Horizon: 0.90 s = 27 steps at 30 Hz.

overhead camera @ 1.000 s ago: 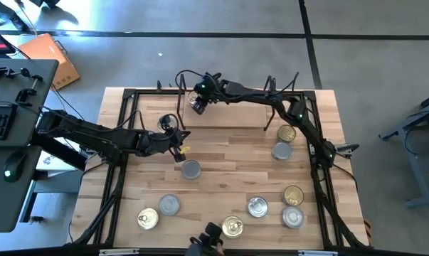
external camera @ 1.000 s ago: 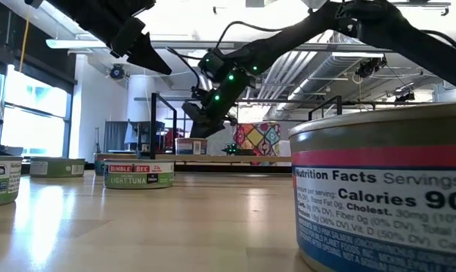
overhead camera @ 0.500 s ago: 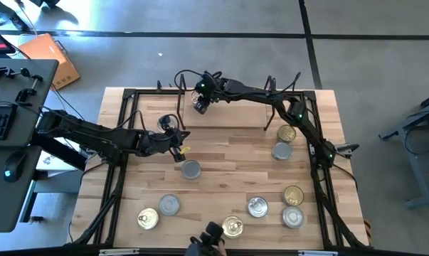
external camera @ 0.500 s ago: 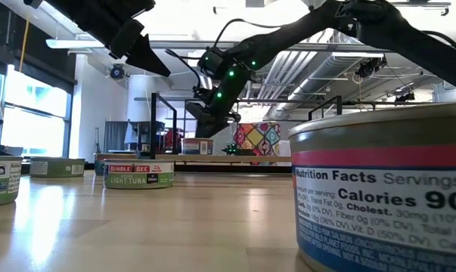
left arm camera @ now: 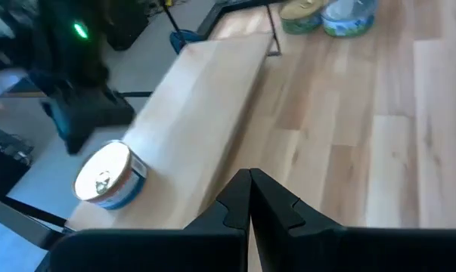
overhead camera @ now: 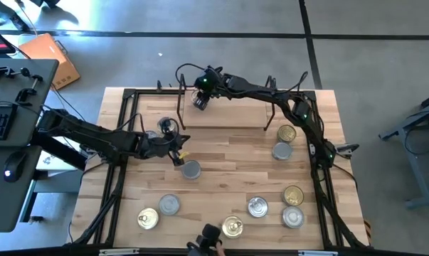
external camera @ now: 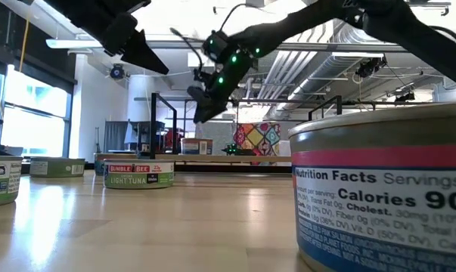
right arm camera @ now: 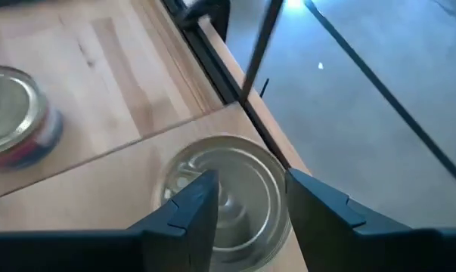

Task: Stack canned seafood by type on shelf
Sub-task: Put the blue-pink tuna can on the shelf, then put the green tuna can on the shelf

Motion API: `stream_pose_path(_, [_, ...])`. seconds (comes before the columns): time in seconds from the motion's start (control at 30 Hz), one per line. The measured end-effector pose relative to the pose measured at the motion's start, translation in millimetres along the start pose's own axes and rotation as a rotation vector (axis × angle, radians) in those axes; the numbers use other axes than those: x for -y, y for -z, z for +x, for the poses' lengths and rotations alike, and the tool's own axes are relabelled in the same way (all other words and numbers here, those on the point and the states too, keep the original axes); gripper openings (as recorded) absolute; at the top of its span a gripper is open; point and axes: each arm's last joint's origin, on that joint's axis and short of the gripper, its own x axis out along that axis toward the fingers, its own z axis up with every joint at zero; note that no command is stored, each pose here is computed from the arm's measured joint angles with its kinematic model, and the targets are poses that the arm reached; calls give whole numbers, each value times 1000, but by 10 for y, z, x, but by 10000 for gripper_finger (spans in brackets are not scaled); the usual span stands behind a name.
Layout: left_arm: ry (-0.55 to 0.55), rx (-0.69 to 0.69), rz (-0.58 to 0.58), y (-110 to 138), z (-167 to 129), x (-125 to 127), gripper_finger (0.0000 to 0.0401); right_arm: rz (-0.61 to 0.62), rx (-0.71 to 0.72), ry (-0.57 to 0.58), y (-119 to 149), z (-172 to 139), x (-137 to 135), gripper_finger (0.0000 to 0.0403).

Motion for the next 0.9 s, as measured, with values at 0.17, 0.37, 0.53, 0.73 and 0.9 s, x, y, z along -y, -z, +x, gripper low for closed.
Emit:
stream_pose_path(0.17, [43, -35, 19, 61, -79, 101, 0, -95, 20, -37, -40, -298, -229, 146])
stream_pose_path(0.37, [59, -47, 33, 107, -175, 200, 0, -232, -5, -106, 301, -522, -738, 146])
stream_pose_path(0.53, [95, -31, 59, 113, -248, 279, 0, -278, 51, -185, 750, -795, -1150, 146])
stream_pose_path(0.73, [130, -29, 77, 123, -287, 328, 0, -361, 123, -428, 1282, -975, -1778, 146])
stream_pose_path(0.9, [201, -45, 61, 138, -284, 382, 0, -357, 194, -532, 1545, -846, -2259, 146])
